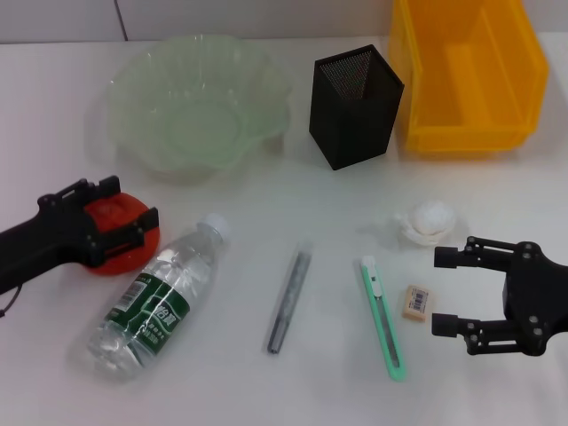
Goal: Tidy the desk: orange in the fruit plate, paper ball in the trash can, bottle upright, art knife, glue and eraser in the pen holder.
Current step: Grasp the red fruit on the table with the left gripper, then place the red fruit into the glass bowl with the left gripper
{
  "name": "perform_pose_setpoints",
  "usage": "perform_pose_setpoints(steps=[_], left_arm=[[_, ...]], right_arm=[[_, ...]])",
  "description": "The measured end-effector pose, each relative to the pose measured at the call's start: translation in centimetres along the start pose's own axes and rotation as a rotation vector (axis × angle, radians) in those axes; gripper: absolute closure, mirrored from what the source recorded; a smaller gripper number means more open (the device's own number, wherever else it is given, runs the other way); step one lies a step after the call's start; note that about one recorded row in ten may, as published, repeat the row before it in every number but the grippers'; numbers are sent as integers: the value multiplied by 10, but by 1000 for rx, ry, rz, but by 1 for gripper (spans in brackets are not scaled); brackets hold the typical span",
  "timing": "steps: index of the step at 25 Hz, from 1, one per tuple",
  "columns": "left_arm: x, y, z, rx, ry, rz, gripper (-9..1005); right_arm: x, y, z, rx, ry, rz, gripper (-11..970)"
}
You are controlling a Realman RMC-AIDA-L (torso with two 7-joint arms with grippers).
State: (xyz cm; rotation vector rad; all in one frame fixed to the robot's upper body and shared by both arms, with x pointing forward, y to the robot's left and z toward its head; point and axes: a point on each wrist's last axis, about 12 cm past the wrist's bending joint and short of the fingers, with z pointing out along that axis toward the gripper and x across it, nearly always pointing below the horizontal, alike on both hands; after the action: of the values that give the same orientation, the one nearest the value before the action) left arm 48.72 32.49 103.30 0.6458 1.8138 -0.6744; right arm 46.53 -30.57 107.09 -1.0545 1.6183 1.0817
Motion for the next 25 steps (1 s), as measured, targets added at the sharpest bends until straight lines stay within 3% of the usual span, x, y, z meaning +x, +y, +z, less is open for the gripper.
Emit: perform_pose_setpoints(steps=[14,25], left_arm=[[11,5,2,-61,80,11,186],[7,6,1,-52,71,21,587]], right_arm=[[1,0,1,6,3,5,133],[2,0,-1,15,-1,6,134]])
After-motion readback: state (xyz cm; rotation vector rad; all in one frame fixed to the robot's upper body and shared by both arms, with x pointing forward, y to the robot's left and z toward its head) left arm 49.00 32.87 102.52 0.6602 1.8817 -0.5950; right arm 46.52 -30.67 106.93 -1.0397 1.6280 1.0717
